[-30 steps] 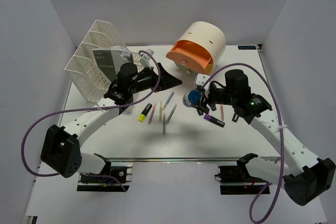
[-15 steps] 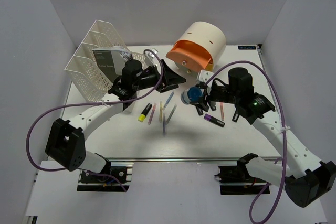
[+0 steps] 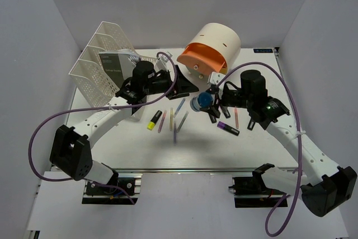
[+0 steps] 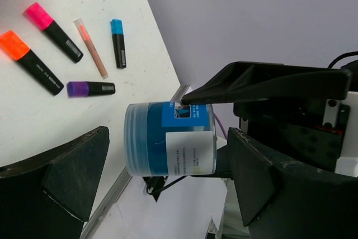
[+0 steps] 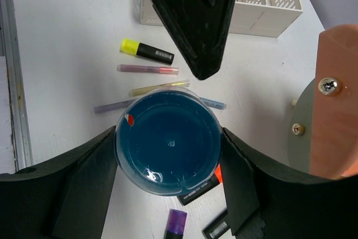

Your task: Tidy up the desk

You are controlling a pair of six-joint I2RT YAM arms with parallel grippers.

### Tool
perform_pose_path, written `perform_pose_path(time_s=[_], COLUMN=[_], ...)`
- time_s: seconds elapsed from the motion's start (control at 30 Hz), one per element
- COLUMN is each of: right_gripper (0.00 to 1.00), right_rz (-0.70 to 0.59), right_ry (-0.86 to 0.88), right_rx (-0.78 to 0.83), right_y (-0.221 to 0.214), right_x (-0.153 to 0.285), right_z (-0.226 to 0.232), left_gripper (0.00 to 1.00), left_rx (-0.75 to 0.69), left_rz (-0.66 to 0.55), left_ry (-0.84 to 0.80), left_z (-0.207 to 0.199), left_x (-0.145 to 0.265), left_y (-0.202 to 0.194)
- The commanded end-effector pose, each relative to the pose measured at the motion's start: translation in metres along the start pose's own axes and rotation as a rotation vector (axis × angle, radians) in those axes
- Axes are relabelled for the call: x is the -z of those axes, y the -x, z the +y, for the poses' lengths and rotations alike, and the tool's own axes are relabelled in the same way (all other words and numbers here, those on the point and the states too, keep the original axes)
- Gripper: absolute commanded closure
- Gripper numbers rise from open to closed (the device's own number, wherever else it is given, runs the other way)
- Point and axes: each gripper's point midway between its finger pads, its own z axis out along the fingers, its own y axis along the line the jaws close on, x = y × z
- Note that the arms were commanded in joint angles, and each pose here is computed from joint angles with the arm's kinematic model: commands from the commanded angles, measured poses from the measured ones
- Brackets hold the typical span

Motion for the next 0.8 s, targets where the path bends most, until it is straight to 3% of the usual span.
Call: perform_pose_path(time_s=[0.0,0.77], right_gripper=[1.00,1.00], right_rz=[-0.124,-0.133], right_ry=[-0.043,-0.049], right_rx=[0.081,0.065], right_y=[0.048,0.051], right_x=[0.005,-0.009], right_z=[-0.018,-0.030], left_gripper=[0.04,0.03], left_rx=[-0.034,-0.006], left_rz=[0.038,0.125], left_ry=[-0.018,-0.008], left_z=[-0.005,0.006], left_x=[0.000,-0.002], left_y=[-0.004,-0.021])
